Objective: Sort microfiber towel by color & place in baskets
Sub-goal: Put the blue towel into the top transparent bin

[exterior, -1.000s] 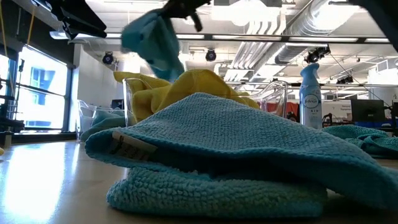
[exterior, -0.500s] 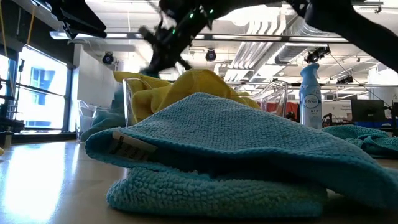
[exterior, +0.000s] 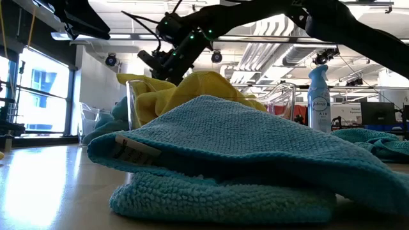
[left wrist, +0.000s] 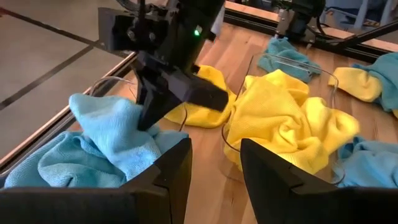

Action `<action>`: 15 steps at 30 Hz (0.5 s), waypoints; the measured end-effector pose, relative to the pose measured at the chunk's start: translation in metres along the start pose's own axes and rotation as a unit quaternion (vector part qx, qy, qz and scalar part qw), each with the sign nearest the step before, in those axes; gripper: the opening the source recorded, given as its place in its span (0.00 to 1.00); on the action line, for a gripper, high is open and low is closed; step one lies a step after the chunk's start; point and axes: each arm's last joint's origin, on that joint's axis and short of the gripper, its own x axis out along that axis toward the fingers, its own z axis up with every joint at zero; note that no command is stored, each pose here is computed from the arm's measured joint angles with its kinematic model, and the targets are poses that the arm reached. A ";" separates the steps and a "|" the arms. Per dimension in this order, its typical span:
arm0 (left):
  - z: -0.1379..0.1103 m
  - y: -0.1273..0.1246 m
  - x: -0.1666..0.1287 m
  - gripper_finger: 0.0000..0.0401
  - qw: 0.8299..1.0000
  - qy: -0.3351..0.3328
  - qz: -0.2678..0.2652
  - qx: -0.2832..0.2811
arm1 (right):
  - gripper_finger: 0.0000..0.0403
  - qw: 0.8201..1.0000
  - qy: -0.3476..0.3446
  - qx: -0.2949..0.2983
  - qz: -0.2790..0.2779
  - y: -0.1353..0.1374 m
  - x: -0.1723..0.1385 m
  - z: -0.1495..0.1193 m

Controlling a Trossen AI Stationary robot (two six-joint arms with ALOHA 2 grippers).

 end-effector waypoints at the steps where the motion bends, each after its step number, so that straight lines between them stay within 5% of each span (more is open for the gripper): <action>1: 0.000 0.000 0.000 0.32 1.000 0.000 0.000 0.000 | 0.16 1.000 0.001 0.004 0.001 -0.002 -0.003 0.001; 8: 0.000 -0.001 0.004 0.32 1.000 0.005 0.010 0.002 | 0.38 1.000 0.006 0.016 0.013 -0.008 -0.043 0.016; 15: 0.002 -0.002 0.023 0.32 0.996 0.025 0.081 -0.011 | 0.42 0.999 0.043 0.032 -0.010 -0.010 -0.089 0.017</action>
